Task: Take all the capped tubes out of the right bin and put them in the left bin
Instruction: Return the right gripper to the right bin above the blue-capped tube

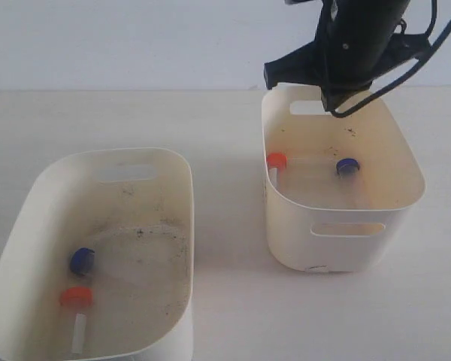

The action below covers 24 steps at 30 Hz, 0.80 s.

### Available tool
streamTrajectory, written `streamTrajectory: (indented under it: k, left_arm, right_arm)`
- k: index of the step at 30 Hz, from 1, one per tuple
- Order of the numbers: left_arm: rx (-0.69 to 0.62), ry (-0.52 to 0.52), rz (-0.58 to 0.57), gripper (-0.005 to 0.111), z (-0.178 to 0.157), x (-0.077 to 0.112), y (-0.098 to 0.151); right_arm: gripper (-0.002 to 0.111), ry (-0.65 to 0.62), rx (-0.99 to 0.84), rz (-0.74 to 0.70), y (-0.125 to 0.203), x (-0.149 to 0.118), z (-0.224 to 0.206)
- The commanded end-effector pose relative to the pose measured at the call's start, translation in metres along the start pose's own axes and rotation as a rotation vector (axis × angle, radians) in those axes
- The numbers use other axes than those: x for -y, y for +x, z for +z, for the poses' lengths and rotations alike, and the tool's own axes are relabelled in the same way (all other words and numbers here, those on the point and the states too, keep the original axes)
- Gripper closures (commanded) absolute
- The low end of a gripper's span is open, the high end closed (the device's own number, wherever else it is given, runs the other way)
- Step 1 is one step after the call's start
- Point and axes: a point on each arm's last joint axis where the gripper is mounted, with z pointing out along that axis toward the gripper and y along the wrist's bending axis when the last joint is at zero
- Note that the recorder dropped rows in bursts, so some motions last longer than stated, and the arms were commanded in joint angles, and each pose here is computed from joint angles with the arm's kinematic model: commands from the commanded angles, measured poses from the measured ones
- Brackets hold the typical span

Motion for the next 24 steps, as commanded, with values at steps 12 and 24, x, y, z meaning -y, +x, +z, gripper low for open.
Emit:
streamTrajectory:
  k: [12,24]
  left_arm:
    - [0.004,-0.003,-0.008,0.103,0.0,0.0,-0.001]
    - [0.005,-0.003,-0.008,0.103,0.0,0.0,-0.001]
  right_arm:
    - [0.108,0.041,-0.223,0.005,0.012,-0.011,0.079]
    - [0.108,-0.045,-0.221,0.076,0.007,-0.001,0.089]
